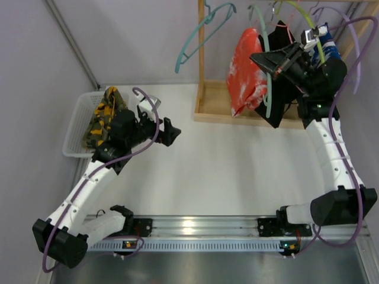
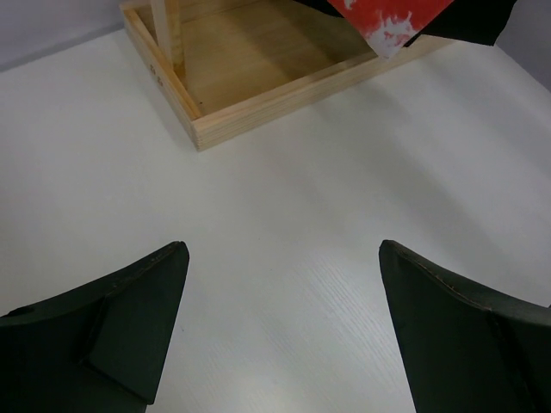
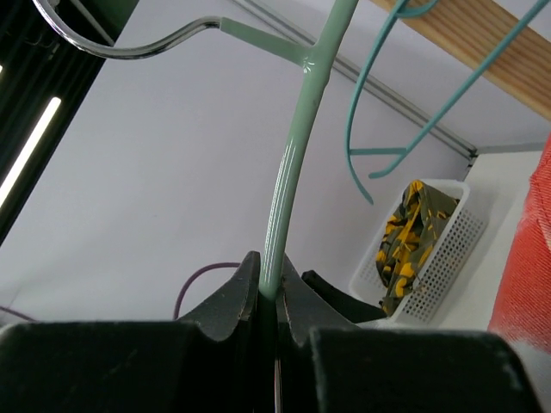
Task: Remove the trousers from the hanger
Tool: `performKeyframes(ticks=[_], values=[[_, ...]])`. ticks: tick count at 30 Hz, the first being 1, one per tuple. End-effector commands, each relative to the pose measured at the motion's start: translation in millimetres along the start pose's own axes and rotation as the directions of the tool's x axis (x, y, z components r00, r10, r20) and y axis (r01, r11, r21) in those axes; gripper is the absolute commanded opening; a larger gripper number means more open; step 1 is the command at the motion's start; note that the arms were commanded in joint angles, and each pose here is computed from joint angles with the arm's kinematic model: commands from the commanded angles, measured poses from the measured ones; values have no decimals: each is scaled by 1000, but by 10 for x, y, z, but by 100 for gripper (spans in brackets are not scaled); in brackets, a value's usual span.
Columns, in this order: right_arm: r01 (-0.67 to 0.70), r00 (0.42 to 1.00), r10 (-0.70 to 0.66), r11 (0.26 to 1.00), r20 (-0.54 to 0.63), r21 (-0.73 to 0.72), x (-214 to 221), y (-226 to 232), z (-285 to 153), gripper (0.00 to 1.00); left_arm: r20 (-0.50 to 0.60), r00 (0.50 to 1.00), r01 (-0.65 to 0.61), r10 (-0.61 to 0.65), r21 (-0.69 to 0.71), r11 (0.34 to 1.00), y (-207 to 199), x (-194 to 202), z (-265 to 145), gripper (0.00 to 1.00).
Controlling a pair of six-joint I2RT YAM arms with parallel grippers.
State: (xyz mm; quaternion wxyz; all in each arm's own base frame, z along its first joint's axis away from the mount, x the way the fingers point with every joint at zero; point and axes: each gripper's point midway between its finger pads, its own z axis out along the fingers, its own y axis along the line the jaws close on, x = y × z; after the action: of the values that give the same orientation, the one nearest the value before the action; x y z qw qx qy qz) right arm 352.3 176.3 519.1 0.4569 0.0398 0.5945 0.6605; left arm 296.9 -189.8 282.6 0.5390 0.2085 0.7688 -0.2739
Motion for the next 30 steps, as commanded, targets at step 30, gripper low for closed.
performKeyframes(ticks=[30], values=[[-30,973,2,992,229,120,212,253,-405,0,426,788,-428,445,-141,893,-1787,-46,969,99]])
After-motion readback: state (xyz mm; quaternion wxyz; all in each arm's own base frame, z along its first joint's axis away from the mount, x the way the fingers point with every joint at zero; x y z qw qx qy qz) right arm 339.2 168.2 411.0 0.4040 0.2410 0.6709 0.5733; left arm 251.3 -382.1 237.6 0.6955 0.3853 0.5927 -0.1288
